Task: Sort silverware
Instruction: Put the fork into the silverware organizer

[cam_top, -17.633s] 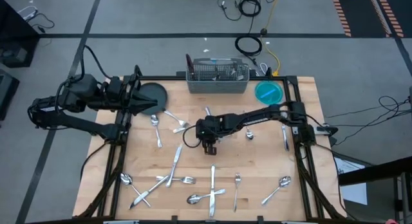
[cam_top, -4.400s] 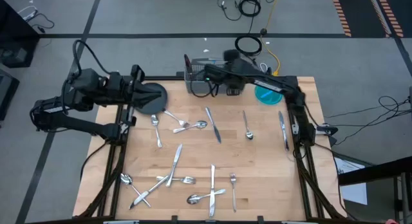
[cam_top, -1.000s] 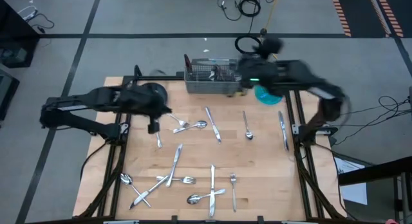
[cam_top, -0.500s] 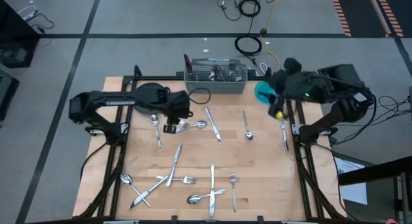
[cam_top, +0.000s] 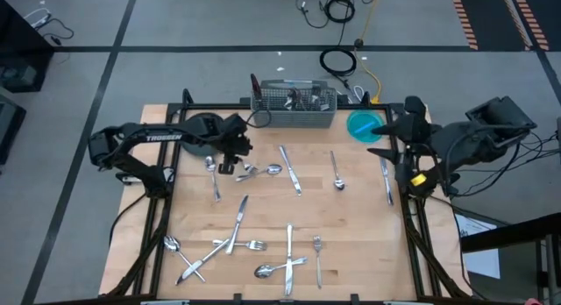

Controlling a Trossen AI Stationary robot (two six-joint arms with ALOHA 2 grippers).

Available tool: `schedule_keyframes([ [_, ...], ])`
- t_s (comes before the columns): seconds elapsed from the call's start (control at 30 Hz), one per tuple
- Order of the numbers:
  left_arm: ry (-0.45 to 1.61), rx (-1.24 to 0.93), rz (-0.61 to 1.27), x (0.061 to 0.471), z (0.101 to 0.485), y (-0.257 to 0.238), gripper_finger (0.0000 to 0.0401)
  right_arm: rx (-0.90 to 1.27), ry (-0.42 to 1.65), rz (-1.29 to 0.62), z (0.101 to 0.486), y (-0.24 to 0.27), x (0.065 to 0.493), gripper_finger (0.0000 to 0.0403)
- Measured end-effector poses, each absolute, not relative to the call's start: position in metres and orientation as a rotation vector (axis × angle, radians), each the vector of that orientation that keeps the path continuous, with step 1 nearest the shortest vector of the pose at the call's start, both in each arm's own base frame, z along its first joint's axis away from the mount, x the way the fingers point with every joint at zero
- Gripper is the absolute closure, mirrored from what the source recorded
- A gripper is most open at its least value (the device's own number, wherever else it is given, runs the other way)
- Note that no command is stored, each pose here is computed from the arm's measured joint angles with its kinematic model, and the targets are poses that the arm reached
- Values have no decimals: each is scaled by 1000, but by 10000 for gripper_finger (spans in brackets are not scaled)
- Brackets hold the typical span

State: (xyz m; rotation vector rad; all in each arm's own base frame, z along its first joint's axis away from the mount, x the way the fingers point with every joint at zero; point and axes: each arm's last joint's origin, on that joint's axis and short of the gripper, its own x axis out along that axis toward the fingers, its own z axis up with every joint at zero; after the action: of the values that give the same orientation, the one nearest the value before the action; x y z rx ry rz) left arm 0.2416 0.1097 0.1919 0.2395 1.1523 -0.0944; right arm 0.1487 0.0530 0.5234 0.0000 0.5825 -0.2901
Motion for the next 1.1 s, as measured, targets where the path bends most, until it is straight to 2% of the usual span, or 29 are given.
schedule_keyframes([
  [0.27,1117,310,-143,236,166,107,248,24,582,-297,523,54,151,206],
  [0.67,1141,284,-203,232,129,112,251,39,580,-303,523,54,151,206],
  [0.77,1148,272,-208,237,120,114,276,69,576,-311,523,55,151,206],
  [0.93,1175,222,-219,239,113,115,380,130,571,-324,522,55,152,206],
  [1.1,1164,115,-107,244,121,118,388,119,575,-323,521,56,154,206],
])
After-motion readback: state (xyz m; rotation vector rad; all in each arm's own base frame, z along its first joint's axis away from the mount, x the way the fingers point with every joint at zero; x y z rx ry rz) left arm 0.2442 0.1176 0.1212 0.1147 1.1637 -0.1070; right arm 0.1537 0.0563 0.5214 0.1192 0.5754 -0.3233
